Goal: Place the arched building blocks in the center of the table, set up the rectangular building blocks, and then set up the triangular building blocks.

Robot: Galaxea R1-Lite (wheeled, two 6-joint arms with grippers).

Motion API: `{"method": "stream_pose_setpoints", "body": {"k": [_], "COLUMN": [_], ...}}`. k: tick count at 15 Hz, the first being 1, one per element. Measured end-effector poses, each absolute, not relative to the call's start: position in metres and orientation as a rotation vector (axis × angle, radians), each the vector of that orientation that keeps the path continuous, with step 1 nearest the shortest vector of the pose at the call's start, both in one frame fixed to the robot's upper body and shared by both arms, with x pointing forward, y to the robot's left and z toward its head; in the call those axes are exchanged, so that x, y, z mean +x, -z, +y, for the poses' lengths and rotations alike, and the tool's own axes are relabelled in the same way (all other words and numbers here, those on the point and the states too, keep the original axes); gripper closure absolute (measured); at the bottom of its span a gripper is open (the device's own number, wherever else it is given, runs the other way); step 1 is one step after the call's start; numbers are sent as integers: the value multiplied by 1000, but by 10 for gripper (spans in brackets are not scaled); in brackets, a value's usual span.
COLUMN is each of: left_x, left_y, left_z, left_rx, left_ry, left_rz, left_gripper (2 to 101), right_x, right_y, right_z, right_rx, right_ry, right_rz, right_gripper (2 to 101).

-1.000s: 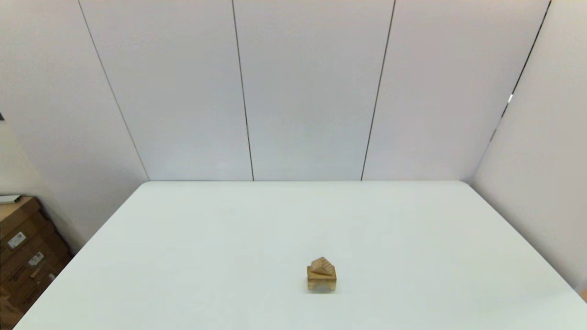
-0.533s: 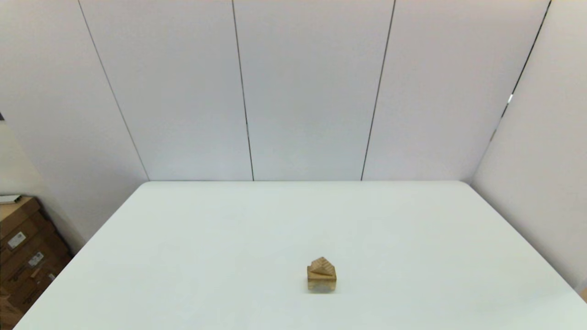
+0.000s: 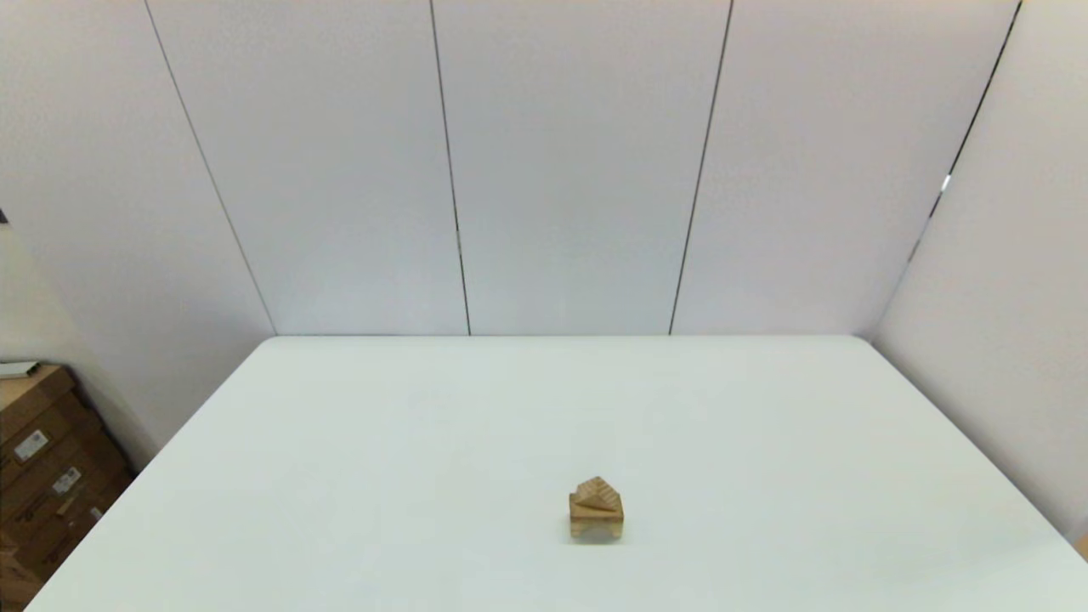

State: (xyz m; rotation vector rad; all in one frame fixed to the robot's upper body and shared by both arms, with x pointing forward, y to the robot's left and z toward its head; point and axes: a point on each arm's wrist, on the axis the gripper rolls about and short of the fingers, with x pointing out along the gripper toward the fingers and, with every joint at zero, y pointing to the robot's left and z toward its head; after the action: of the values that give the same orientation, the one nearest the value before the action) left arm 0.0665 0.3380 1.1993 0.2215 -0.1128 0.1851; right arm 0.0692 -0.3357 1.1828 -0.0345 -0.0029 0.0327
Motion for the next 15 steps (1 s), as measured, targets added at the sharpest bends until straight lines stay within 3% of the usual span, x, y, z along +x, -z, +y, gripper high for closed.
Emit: {"method": "stream_pose_setpoints", "body": {"k": [15], "left_x": [67], "left_y": [-1199], "left_z": [338], "left_rx": [221], "left_ry": [-186], "left_rz": [-113], "left_gripper": [54], "right_x": [69], "right_y": [-1183], "right_z": [-336], "right_rx": [-33], "right_ry": [-30], "right_rz": [-3], "right_gripper": [43]}}
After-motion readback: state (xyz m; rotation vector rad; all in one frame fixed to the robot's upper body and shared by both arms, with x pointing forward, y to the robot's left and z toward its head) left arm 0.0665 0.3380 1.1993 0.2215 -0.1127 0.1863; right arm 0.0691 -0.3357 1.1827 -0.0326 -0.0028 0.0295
